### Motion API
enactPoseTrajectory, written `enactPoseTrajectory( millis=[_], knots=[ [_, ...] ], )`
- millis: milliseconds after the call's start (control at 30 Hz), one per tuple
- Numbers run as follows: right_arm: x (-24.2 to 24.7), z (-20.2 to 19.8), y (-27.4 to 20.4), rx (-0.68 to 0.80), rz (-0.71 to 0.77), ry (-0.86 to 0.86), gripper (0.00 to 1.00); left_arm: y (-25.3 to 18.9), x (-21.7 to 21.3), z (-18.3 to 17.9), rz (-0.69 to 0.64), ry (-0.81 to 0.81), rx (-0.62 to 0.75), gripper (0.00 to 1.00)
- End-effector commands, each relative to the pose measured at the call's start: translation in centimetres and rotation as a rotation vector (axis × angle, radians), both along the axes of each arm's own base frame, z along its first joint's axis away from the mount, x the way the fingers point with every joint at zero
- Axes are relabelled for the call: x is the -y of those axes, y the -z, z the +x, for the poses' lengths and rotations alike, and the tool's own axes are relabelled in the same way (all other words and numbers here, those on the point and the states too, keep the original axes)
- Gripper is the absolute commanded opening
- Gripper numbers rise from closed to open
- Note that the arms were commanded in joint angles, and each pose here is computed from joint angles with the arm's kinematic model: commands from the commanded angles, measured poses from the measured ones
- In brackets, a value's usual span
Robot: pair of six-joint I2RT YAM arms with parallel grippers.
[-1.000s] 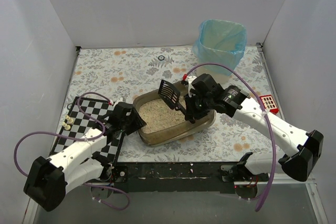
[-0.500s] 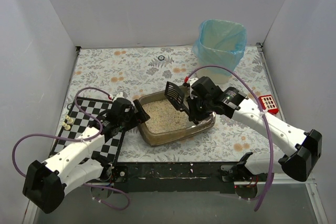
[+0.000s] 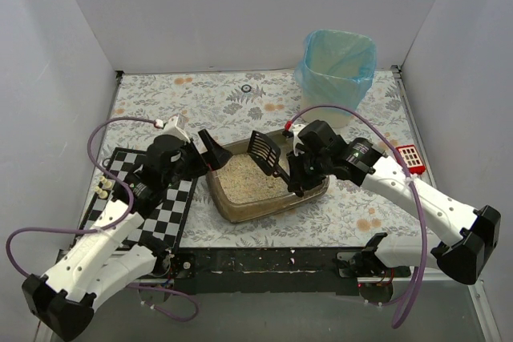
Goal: Clean the litter box
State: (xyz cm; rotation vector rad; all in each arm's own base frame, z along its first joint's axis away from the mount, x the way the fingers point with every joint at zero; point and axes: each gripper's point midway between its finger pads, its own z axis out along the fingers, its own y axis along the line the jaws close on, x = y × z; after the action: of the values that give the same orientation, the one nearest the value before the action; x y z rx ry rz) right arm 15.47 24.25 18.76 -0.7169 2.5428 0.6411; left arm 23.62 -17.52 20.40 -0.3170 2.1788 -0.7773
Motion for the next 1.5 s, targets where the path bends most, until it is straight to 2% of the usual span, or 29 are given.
enactPoseTrajectory(
  millis=[0,133,267,400,500,533,600,767,800,833,933,1000,1033,1067,1167,1233,1300,1367,1467],
  knots=[
    [-0.4,-1.5,-1.1,-0.048,0.056,-0.033,0.01,-8.8,3.1,-0.8,-0.110,0.242,0.290,0.98],
    [-1.3,-3.4,-3.5,-0.072,0.186,-0.104,0.01,-9.2,6.4,-1.9,-0.122,0.503,0.394,0.98],
    [-0.9,-5.4,-5.3,-0.073,0.266,-0.166,0.01,-7.6,6.8,-1.0,-0.134,0.501,0.438,0.98],
    [-0.3,-8.0,-6.1,-0.128,0.315,-0.251,0.01,-8.4,8.4,-3.0,-0.238,0.640,0.505,0.98],
    [-0.4,-8.8,-7.1,-0.148,0.353,-0.281,0.01,-8.1,8.5,-3.6,-0.258,0.659,0.517,0.95],
    [-0.5,-9.1,-7.4,-0.154,0.369,-0.293,0.01,-8.1,8.4,-3.7,-0.264,0.660,0.524,0.91],
    [-0.8,-9.5,-7.8,-0.174,0.392,-0.313,0.01,-8.0,8.5,-4.3,-0.286,0.686,0.527,0.77],
    [-0.8,-8.8,-7.6,-0.177,0.357,-0.270,0.01,-6.5,8.8,-4.6,-0.325,0.682,0.445,0.10],
    [-0.8,-8.4,-7.5,-0.168,0.350,-0.249,0.01,-6.3,9.0,-4.7,-0.351,0.689,0.441,0.03],
    [-0.7,-7.8,-7.4,-0.154,0.336,-0.213,0.01,-5.9,9.2,-4.8,-0.376,0.688,0.415,0.00],
    [-0.1,-6.1,-7.1,-0.099,0.294,-0.111,0.01,-4.6,9.0,-3.9,-0.393,0.614,0.352,0.00],
    [0.6,-4.6,-7.0,-0.042,0.268,-0.026,0.09,-4.5,8.9,-4.1,-0.421,0.598,0.350,0.00],
    [0.9,-4.1,-7.1,-0.013,0.261,0.002,0.18,-4.4,8.7,-4.0,-0.429,0.581,0.344,0.00],
    [1.3,-3.3,-7.2,0.018,0.253,0.050,0.31,-4.5,8.5,-3.9,-0.435,0.560,0.340,0.00],
    [2.7,-1.6,-7.2,0.091,0.256,0.201,0.49,-4.9,7.8,-3.6,-0.434,0.498,0.345,0.00],
    [3.2,-1.0,-7.6,0.134,0.310,0.270,0.62,-5.1,7.6,-3.7,-0.447,0.482,0.335,0.00],
    [2.8,-0.6,-8.9,0.180,0.429,0.301,0.77,-4.9,7.5,-3.9,-0.464,0.467,0.314,0.00],
    [2.5,-0.4,-10.2,0.211,0.561,0.337,0.82,-4.5,7.1,-3.4,-0.476,0.405,0.274,0.00],
    [2.2,0.0,-11.1,0.234,0.736,0.390,0.83,-4.2,6.7,-2.8,-0.502,0.336,0.233,0.00]
  ],
)
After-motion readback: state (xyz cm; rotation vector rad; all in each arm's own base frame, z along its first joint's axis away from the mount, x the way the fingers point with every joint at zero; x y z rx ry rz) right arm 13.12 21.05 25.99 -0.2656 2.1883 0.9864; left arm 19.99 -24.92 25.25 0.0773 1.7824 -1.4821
